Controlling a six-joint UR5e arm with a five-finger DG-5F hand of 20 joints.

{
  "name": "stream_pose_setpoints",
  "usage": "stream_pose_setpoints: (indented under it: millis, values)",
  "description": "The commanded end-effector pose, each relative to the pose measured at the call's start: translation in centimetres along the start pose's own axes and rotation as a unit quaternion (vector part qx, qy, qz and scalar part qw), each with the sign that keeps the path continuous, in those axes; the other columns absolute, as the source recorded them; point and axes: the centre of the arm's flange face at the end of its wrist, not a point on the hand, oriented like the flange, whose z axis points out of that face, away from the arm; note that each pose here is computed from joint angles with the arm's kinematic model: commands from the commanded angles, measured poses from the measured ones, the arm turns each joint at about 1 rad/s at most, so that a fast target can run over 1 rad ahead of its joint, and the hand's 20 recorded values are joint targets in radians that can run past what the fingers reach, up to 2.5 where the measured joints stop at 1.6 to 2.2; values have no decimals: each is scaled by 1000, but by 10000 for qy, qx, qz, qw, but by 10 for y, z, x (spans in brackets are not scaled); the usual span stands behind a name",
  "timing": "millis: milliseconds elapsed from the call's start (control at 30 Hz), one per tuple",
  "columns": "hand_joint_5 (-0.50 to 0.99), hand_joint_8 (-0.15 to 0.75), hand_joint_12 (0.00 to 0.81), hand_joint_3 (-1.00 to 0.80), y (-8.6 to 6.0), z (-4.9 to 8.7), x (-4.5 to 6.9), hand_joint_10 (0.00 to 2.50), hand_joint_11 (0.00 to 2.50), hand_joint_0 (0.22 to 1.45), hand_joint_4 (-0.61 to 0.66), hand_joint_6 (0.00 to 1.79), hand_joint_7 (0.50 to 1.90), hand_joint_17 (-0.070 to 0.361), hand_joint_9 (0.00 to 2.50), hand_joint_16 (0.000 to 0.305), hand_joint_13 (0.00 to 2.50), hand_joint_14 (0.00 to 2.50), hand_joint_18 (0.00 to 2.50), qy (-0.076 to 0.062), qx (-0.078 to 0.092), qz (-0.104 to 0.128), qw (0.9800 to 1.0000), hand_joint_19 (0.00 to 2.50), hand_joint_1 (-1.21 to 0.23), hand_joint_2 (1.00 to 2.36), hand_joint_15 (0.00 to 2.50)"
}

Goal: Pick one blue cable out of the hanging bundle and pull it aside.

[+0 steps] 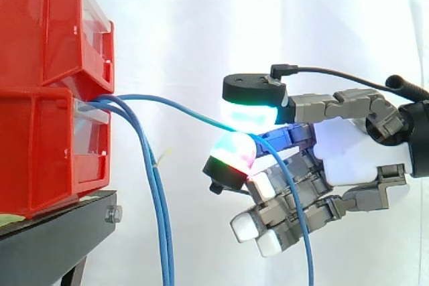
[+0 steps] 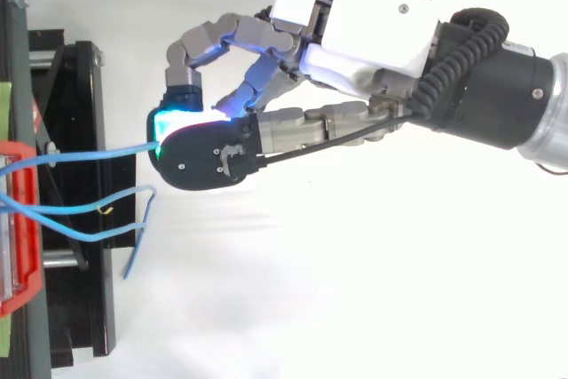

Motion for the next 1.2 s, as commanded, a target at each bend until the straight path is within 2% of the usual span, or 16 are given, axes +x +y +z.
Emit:
stream_pose_setpoints:
  millis: [0, 1167]
  values:
    - [-115, 293, 401, 136, -1, 0, 0, 19, 657, 653, -157, 936, 1297, 118, 1134, 53, 894, 17, 798, -3, 11, -6, 10000, 374, -802, 1008, 460]
    - [-113, 300, 401, 130, -1, -1, 0, 16, 650, 651, -151, 935, 1277, 120, 1155, 53, 906, 17, 787, -3, 18, -9, 10000, 348, -805, 1006, 457]
